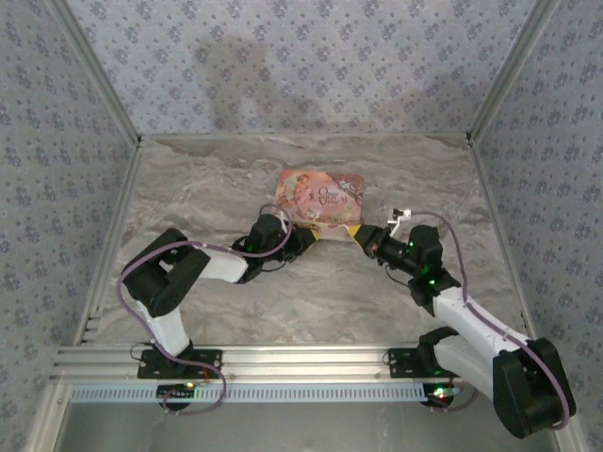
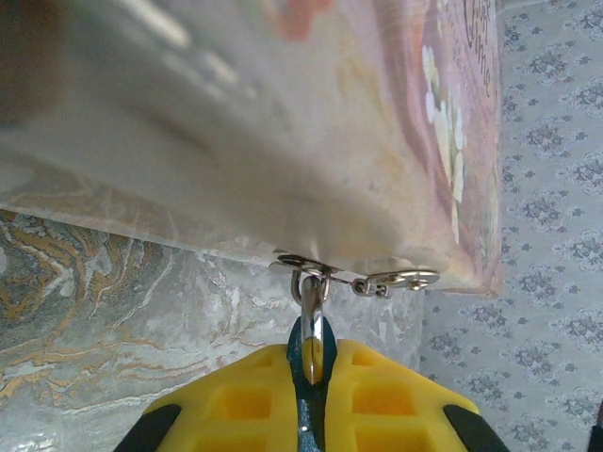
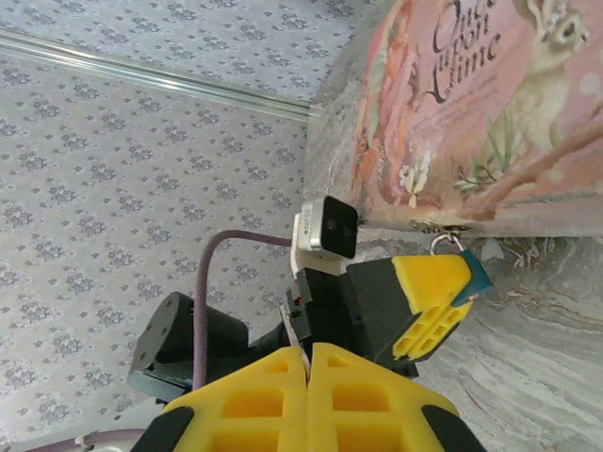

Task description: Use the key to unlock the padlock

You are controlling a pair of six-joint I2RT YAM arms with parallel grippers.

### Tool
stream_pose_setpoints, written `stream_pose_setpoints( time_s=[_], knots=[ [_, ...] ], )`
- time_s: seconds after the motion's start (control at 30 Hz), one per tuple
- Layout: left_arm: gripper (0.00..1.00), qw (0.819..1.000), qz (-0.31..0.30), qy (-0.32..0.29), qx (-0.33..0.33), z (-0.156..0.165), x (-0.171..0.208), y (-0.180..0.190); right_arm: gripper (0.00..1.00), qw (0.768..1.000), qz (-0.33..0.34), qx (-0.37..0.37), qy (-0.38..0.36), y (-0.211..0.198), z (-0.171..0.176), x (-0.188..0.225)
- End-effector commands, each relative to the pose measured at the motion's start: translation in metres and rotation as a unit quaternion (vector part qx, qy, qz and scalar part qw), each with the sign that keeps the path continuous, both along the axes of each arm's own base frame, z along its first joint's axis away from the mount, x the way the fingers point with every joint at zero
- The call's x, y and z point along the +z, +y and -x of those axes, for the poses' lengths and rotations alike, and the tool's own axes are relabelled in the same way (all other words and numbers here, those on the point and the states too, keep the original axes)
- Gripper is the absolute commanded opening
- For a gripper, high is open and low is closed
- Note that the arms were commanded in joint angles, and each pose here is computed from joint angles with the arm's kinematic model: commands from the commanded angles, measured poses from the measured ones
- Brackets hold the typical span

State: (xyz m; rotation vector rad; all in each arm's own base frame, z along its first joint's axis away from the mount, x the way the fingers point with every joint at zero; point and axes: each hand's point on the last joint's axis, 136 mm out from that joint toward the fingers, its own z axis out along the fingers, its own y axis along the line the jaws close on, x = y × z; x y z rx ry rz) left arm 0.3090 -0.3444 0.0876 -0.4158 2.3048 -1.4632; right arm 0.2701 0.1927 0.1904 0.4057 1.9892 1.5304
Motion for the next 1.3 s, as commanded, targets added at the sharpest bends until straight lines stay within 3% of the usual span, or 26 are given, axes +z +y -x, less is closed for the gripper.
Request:
stream_pose_setpoints(
  time_s=[0.0,0.57,1.27],
  knots=[
    [0.06,0.997,0.060,-0.046,0.002,-0.012,0.055,-0.010,0.00,1.000,-0.006,-0.011,0.002,0.003,-0.001,-0.005],
    [0.06,0.996,0.078,-0.047,0.005,-0.014,0.064,-0.012,0.00,0.997,0.029,-0.018,0.068,0.038,0.001,-0.069],
    [0.06,0.994,0.096,-0.047,0.012,-0.015,0.066,-0.011,0.00,0.996,0.020,-0.028,0.078,0.055,-0.013,-0.083]
  ],
)
